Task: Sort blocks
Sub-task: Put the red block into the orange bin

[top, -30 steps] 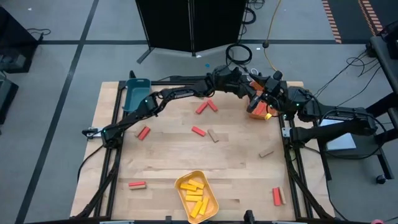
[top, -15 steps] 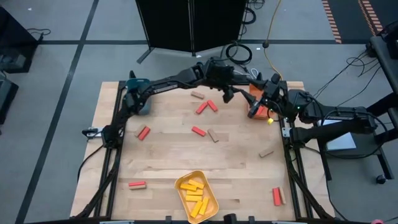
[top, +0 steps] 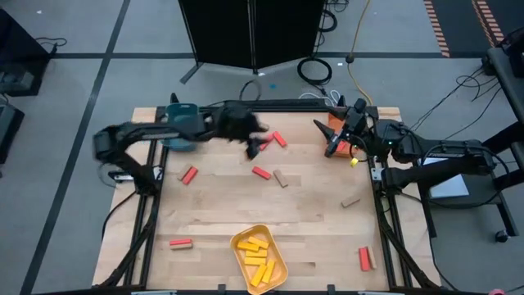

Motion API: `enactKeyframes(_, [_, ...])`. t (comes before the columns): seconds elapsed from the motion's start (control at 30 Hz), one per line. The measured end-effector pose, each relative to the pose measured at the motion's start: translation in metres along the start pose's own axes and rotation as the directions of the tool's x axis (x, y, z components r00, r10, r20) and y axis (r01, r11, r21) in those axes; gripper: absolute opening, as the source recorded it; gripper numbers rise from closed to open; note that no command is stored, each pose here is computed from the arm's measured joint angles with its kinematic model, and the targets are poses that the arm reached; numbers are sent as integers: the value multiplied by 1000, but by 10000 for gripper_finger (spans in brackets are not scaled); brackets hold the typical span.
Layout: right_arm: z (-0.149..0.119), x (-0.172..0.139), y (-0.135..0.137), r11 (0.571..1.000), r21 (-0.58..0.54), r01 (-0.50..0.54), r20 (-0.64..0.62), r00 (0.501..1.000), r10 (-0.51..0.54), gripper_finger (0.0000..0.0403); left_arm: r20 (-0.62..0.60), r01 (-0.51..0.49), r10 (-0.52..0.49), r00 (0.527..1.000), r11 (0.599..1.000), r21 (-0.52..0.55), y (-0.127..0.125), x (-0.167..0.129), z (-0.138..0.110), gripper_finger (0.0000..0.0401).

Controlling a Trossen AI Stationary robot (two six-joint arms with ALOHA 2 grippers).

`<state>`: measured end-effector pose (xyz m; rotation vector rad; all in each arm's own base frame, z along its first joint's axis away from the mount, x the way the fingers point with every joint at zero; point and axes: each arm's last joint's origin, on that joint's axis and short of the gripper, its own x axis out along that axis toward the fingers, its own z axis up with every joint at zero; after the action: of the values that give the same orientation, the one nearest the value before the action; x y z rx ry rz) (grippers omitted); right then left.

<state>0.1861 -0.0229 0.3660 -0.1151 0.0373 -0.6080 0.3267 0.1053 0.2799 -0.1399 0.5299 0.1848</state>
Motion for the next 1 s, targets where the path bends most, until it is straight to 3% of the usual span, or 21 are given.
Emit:
enactKeyframes(0.17, [-7, 10, 7, 1000, -26, -5, -40, 999, 4, 208, -62, 75, -74, 995, 997, 25, -37, -51, -42, 187])
enactKeyframes(0.33, [-19, 22, 16, 997, -75, -17, -108, 994, 9, 208, -178, 9, -12, 984, 1000, -20, -59, -92, -73, 187])
enactKeyframes(0.47, [-28, 31, 23, 992, -127, -29, -149, 989, 10, 208, -345, -28, -9, 939, 995, -100, -67, -111, -98, 187])
enactKeyframes(0.53, [-31, 35, 26, 988, -150, -35, -162, 987, 10, 208, -432, -106, 24, 902, 980, -169, -66, -116, -111, 187])
enactKeyframes(0.6, [-34, 39, 29, 984, -174, -40, -173, 985, 10, 208, -546, -233, 82, 834, 949, -214, -62, -119, -127, 187])
enactKeyframes(0.67, [-37, 43, 32, 981, -190, -42, -175, 985, 8, 208, -638, -320, 110, 762, 921, -223, -58, -118, -144, 187])
enactKeyframes(0.77, [-39, 49, 34, 981, -191, -36, -173, 985, 2, 208, -713, -428, 131, 689, 867, -255, -50, -114, -167, 187])
enactKeyframes(0.87, [-42, 52, 35, 980, -198, -32, -180, 984, -4, 208, -748, -507, 148, 647, 816, -278, -41, -110, -181, 187])
enactKeyframes(1.0, [-43, 54, 35, 980, -199, -26, -183, 983, -12, 208, -772, -557, 160, 615, 781, -282, -31, -107, -190, 187])
